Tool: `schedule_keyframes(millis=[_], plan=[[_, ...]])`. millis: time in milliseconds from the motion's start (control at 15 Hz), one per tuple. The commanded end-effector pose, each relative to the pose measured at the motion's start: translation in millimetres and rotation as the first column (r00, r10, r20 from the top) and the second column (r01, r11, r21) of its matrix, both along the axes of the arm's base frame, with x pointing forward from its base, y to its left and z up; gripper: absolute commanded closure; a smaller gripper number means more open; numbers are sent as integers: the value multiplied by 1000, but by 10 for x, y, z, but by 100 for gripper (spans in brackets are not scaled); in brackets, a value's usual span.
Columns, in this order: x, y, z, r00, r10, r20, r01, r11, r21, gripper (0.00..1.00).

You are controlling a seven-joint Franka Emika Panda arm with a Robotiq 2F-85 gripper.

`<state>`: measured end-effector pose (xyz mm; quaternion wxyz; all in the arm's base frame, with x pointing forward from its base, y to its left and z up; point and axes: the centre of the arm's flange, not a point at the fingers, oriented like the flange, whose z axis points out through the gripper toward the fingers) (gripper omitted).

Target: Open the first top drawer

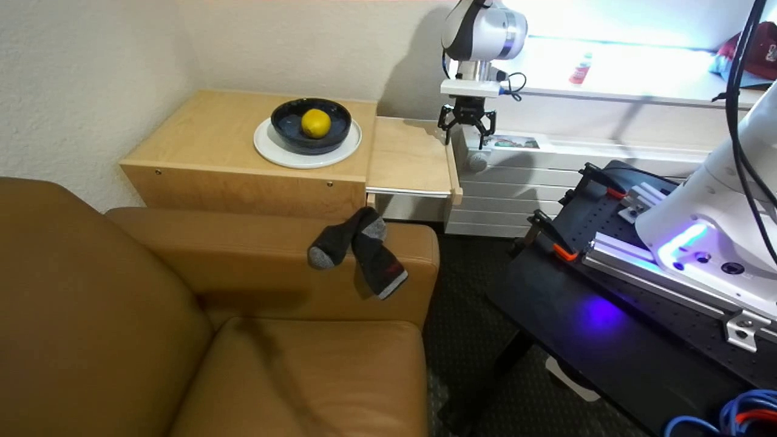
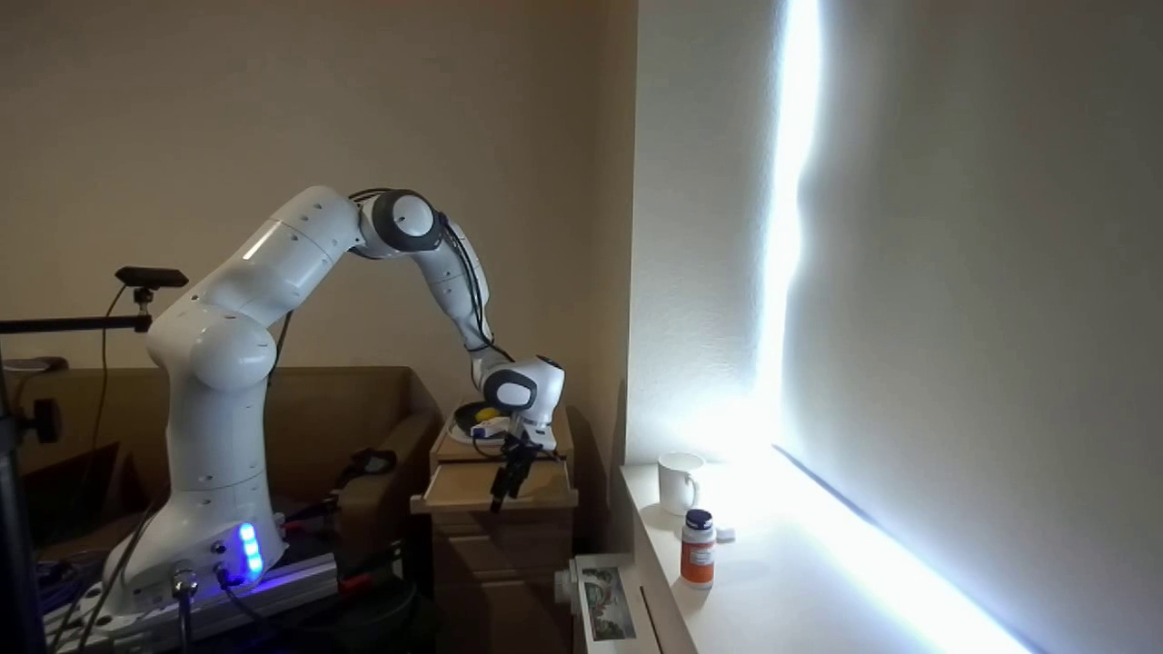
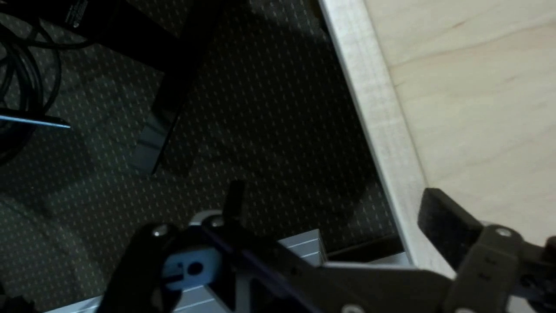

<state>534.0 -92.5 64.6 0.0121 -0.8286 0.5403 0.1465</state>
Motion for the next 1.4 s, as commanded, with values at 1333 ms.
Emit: schedule_keyframes(millis=[1333], plan=[[-387,-184,-248,953,-13,-303,-36,987,-157,0]])
